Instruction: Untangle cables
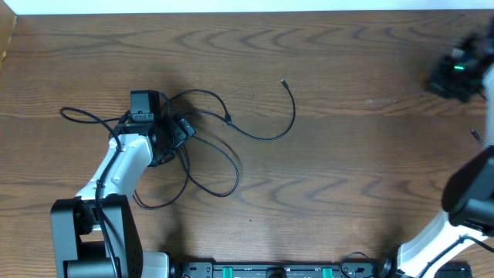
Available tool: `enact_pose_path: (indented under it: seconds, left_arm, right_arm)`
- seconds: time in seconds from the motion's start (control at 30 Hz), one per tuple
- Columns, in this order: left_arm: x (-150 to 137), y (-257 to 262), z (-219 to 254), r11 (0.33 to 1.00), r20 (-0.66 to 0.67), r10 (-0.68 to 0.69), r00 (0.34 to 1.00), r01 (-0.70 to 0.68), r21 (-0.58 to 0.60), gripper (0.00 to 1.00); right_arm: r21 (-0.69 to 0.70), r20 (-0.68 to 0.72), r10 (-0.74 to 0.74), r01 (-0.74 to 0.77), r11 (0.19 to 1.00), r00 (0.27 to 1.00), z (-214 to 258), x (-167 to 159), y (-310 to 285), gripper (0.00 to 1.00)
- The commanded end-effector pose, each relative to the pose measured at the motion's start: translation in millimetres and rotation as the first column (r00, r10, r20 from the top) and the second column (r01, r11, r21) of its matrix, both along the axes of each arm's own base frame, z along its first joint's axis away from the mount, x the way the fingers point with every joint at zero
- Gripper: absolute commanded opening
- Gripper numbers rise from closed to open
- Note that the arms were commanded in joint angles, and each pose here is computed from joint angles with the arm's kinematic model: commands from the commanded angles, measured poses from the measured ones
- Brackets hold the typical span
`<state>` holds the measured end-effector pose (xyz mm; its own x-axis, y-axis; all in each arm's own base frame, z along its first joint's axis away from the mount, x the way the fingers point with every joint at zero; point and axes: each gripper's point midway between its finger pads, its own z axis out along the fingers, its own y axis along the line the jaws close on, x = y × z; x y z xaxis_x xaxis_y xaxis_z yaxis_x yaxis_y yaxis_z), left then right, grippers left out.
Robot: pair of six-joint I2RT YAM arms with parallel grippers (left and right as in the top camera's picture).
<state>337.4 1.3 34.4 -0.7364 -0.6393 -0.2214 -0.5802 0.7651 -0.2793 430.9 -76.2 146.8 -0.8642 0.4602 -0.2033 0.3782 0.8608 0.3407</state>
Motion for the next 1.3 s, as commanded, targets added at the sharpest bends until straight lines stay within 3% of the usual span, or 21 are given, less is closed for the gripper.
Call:
enact_pose_path:
  seconds: [0.0,0.03,0.13,0.27,0.47,0.57,0.63,0.8,0.9,1.17,1.27]
  left_arm:
    - [3,3,0,1.000,0.008,0.009,1.000,-0.009,0.011,0.96]
    - [3,3,0,1.000,0.008,0.008,1.000,-0.008,0.011,0.96]
    - [3,3,0,1.000,0.008,0.008,1.000,-0.008,0.012,0.96]
    - [3,3,0,1.000,0.008,0.008,1.000,-0.008,0.012,0.96]
    - [15,-14,15,0.993,0.066,0.000,0.998,0.008,-0.121,0.96]
    - [15,-14,36,0.984,0.107,-0.024,0.994,0.042,-0.174,0.96]
    - [11,-4,52,0.984,0.124,0.007,0.992,0.015,-0.179,0.96]
    - [-16,30,110,0.984,0.227,0.117,0.967,-0.081,-0.161,0.96]
    - [-36,42,143,0.982,0.310,0.165,0.936,-0.125,-0.145,0.96]
    - [-78,51,212,0.980,0.523,0.200,0.829,-0.182,-0.086,0.96]
    - [-91,58,224,0.975,0.567,0.191,0.801,-0.220,-0.019,0.97]
  right_arm:
    - [0.069,0.079,0.347,-0.352,0.933,0.935,7,0,81,0.15]
    - [0.070,0.069,0.399,-0.403,0.912,0.914,5,-4,98,0.22]
    - [0.079,0.043,0.497,-0.499,0.863,0.867,4,-16,142,0.27]
    - [0.088,0.029,0.587,-0.587,0.805,0.809,3,-29,186,0.43]
    - [0.091,0.033,0.663,-0.663,0.743,0.748,2,-42,240,0.58]
    - [0.077,0.049,0.721,-0.722,0.687,0.691,2,-50,266,0.70]
    - [0.065,0.068,0.748,-0.751,0.657,0.660,2,-53,283,0.88]
    - [0.030,0.141,0.799,-0.809,0.587,0.585,6,-58,330,0.99]
    - [0.005,0.201,0.821,-0.838,0.545,0.535,9,-61,360,0.99]
    - [-0.125,0.408,0.858,-0.912,0.391,0.312,-1,-83,457,0.99]
    - [-0.176,0.455,0.848,-0.905,0.386,0.274,-12,-94,486,0.99]
